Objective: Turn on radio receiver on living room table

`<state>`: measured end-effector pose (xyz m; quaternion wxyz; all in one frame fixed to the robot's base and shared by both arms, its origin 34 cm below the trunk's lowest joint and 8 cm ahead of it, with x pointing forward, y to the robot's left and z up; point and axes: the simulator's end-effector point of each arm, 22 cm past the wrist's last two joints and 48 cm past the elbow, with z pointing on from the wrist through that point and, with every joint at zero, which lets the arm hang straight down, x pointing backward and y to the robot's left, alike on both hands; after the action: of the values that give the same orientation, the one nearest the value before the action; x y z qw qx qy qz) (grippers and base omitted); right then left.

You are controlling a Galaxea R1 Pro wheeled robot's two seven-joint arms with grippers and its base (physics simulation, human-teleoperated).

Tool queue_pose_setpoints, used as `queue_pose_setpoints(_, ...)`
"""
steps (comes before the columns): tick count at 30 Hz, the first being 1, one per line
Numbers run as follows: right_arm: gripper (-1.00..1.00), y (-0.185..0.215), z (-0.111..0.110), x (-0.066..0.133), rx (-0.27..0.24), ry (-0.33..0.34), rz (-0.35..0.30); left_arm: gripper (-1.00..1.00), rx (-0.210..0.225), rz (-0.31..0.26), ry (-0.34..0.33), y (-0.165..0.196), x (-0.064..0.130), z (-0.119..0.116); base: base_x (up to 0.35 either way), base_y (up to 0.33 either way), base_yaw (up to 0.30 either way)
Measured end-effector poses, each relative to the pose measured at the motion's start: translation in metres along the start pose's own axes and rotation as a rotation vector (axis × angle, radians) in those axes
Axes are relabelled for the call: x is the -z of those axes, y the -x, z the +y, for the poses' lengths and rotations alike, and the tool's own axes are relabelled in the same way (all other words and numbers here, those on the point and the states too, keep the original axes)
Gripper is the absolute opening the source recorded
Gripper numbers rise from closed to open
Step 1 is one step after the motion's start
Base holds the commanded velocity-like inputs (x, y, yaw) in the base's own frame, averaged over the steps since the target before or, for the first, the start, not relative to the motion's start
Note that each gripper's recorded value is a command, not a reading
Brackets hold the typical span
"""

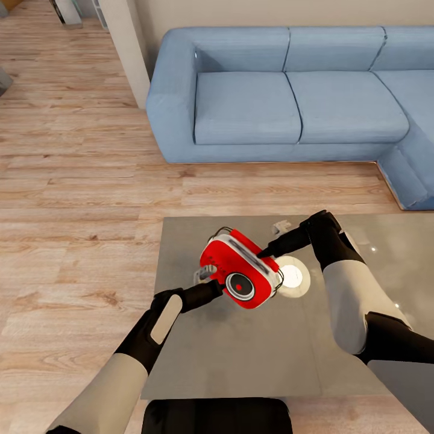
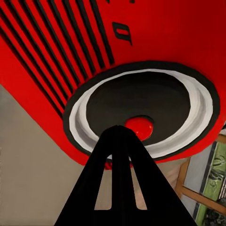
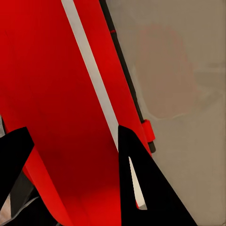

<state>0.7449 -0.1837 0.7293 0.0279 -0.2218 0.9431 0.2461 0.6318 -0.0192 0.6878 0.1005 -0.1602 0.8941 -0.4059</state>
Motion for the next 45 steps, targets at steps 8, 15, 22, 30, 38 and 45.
queue_pose_setpoints(8, -1.00, 0.000, 0.001, 0.000, 0.000, 0.003, -0.001, -1.00, 0.015, -0.030, 0.006, 0.003, -0.002, 0.006, 0.000, 0.000, 0.000)
queue_pose_setpoints(15, -1.00, 0.000, 0.001, 0.000, 0.001, 0.002, 0.000, -1.00, -0.006, -0.010, -0.003, 0.001, -0.012, -0.003, 0.000, 0.000, 0.000)
queue_pose_setpoints(22, -1.00, 0.000, 0.001, 0.000, 0.001, 0.002, 0.001, -1.00, -0.005, 0.000, -0.023, -0.008, -0.018, -0.011, 0.000, 0.000, 0.000)
queue_pose_setpoints(30, -1.00, 0.000, 0.001, 0.000, 0.001, 0.003, 0.001, -1.00, -0.013, 0.010, -0.026, -0.012, -0.019, -0.013, 0.000, 0.000, 0.000)
queue_pose_setpoints(38, -1.00, 0.000, 0.001, -0.001, 0.002, 0.002, 0.003, -1.00, -0.013, -0.003, -0.019, -0.012, -0.020, -0.010, 0.000, 0.000, 0.000)
queue_pose_setpoints(45, -1.00, 0.000, 0.001, -0.001, 0.003, 0.003, 0.003, -1.00, -0.006, 0.005, -0.009, -0.017, -0.021, -0.004, 0.000, 0.000, 0.000)
